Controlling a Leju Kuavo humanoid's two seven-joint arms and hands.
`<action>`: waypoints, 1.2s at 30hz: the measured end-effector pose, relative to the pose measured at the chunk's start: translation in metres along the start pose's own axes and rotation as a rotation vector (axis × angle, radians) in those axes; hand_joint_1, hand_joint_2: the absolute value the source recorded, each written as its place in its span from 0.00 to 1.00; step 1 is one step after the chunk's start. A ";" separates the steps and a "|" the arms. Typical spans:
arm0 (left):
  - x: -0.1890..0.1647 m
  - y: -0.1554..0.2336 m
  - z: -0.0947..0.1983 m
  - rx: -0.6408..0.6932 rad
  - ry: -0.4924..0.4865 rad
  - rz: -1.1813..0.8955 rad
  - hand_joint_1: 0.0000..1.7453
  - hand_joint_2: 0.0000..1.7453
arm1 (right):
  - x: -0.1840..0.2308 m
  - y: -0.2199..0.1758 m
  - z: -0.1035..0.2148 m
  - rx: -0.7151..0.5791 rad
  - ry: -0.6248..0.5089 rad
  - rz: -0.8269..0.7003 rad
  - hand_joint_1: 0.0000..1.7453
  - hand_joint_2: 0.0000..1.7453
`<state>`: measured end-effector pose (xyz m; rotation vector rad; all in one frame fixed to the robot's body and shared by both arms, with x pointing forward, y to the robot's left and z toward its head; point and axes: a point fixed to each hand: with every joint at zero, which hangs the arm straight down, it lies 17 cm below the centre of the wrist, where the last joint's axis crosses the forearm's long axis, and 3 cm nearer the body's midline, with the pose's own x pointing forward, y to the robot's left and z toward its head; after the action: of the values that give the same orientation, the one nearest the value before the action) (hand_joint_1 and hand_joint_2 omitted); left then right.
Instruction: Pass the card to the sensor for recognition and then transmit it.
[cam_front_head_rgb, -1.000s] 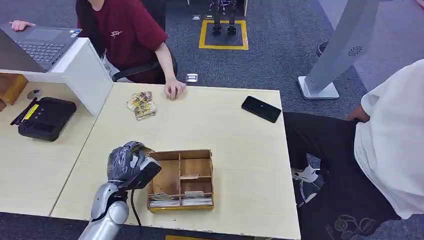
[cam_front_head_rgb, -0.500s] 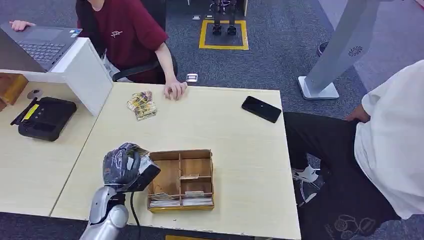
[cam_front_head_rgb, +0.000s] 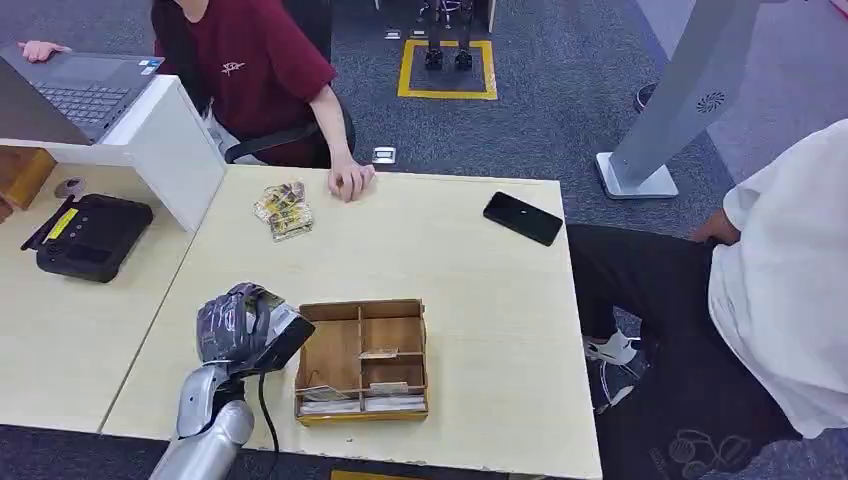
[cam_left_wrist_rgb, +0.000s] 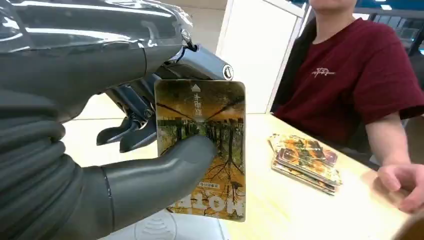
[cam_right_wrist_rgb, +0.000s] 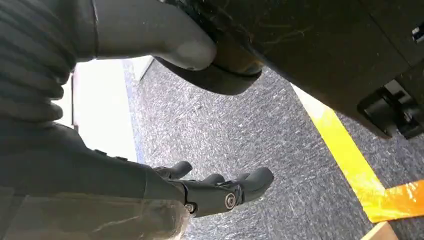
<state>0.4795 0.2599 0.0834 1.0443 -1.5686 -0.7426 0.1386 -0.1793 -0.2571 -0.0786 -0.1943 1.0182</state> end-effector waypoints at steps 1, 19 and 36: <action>-0.002 -0.001 0.000 -0.002 0.005 -0.003 1.00 1.00 | 0.000 0.000 0.000 -0.003 -0.001 -0.001 0.00 1.00; -0.028 -0.015 -0.004 -0.032 0.056 -0.064 1.00 1.00 | 0.002 0.000 0.001 0.008 -0.004 0.007 0.00 1.00; -0.044 -0.046 0.010 -0.129 0.084 -0.163 1.00 1.00 | 0.005 -0.003 0.001 0.006 -0.013 0.013 0.00 1.00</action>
<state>0.4842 0.2798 0.0219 1.1018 -1.3574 -0.8878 0.1432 -0.1764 -0.2554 -0.0676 -0.2032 1.0326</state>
